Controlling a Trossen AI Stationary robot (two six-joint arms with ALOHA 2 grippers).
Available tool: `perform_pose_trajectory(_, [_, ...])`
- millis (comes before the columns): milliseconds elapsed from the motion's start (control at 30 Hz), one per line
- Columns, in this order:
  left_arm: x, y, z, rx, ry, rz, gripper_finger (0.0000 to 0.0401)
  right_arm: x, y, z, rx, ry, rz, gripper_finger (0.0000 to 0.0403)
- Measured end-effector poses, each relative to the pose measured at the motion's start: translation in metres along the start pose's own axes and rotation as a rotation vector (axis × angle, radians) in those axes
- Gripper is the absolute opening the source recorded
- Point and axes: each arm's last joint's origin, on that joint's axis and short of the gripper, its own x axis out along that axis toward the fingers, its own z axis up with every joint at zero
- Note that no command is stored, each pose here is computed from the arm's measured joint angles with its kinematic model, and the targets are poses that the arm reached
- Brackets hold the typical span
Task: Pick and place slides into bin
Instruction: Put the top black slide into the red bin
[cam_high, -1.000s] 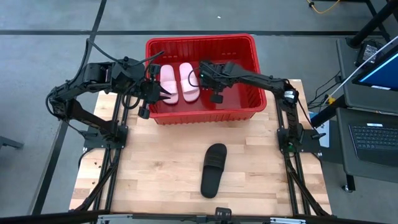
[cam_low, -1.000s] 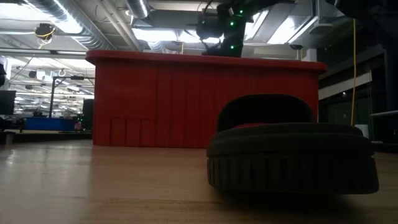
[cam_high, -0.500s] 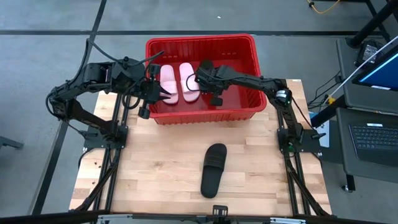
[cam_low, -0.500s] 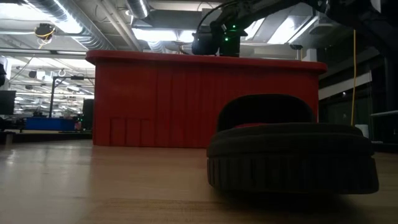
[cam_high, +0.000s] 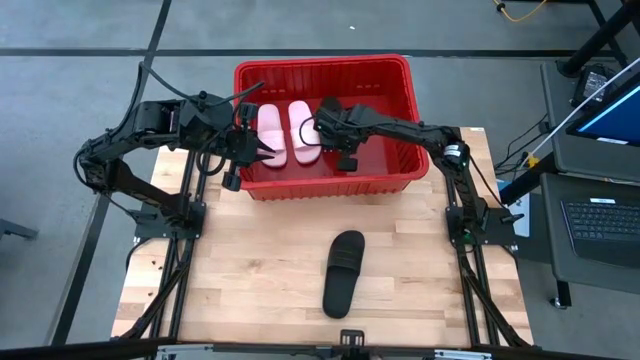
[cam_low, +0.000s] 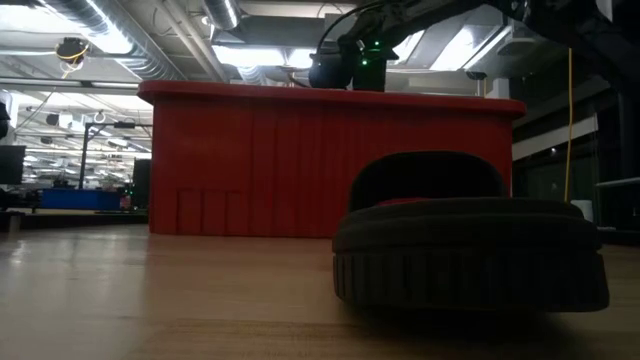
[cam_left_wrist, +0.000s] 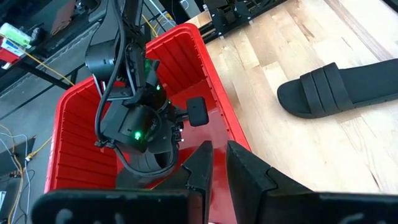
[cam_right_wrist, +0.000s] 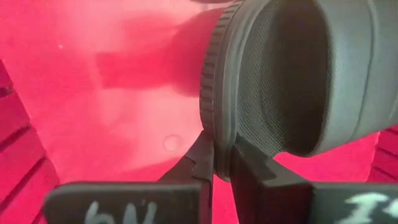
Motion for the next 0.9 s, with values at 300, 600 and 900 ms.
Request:
perform_pose_trajectory(300, [0.0,0.0,0.0,-0.002,0.0,0.0,0.0039,0.004,-0.012,-0.005,0.033,-0.007,0.032,0.0051])
perform_pose_trajectory(600, [0.0,0.0,0.0,-0.003,0.0,0.0,0.0036,0.006,-0.016,-0.007,0.056,-0.038,0.102,0.0055])
perform_pose_trajectory(900, [0.0,0.0,0.0,-0.011,0.0,0.0,0.004,0.008,-0.018,-0.007,0.066,-0.049,0.107,0.0056])
